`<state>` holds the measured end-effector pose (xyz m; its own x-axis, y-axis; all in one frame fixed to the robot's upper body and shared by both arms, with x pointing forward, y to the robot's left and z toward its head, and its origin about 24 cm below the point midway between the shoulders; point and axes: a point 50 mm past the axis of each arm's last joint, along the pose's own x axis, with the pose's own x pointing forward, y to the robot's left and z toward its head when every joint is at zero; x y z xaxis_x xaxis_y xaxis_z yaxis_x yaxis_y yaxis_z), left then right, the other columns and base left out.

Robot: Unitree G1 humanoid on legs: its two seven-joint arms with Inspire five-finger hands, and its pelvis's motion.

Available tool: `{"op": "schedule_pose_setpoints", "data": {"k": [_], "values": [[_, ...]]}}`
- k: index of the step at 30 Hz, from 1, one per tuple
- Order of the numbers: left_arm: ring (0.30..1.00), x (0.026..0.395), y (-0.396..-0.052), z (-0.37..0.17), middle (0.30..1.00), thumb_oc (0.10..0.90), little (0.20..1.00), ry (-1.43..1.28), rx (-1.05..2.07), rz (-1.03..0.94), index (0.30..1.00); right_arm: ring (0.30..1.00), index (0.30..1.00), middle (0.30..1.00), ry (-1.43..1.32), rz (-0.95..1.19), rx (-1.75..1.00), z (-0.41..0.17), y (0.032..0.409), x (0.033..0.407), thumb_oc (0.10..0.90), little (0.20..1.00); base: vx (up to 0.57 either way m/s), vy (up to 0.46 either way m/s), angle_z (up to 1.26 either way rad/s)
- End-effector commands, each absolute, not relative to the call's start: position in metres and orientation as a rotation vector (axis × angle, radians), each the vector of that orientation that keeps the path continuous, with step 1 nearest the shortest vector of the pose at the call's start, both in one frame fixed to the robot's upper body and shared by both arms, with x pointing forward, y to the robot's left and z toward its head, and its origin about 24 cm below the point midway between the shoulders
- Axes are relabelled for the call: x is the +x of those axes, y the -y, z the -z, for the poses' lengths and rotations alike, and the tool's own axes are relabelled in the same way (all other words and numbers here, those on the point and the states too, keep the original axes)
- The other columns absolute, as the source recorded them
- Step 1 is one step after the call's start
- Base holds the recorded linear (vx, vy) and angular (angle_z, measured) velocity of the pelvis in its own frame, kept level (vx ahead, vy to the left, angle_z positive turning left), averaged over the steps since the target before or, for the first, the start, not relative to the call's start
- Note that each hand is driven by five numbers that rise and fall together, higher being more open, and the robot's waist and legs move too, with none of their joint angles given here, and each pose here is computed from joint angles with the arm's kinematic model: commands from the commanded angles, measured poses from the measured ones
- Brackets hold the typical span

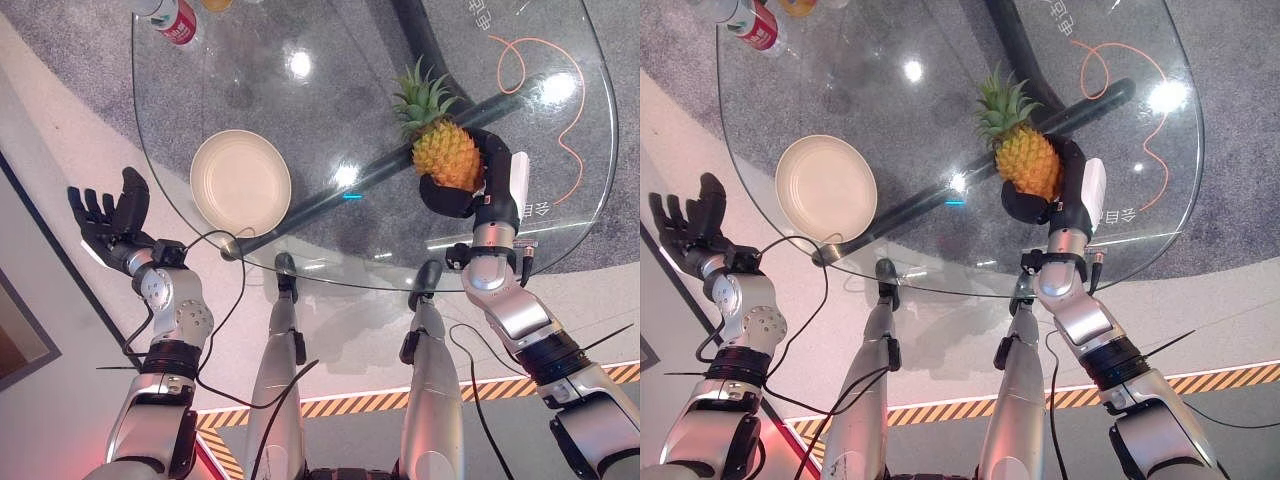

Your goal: Pick up the fruit to the plate

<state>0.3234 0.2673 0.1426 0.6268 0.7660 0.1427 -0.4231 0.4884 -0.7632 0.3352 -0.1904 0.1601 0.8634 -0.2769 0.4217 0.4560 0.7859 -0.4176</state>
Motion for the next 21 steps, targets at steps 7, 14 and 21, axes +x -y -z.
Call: {"op": "schedule_pose_setpoints", "data": {"k": [7,14,21], "values": [[0.9,0.314,-0.245,-0.204,0.9,0.8,0.9,0.835,-0.747,-0.405,0.9,0.3,0.3,0.3,0.782,0.381,-0.518,-0.23,0.168,0.312,0.1,0.2,0.0,-0.01,-0.01],[0.9,0.316,-0.217,-0.219,0.9,0.8,0.9,0.849,-0.726,-0.162,0.9,0.3,0.3,0.3,0.882,0.341,-0.535,-0.246,0.159,0.305,0.1,0.2,0.0,-0.005,0.0],[0.9,0.321,-0.194,-0.224,0.9,0.8,0.9,0.8,-0.756,0.034,0.9,0.3,0.3,0.3,0.972,0.268,-0.519,-0.262,0.148,0.295,0.1,0.2,0.0,0.0,0.0]]}}
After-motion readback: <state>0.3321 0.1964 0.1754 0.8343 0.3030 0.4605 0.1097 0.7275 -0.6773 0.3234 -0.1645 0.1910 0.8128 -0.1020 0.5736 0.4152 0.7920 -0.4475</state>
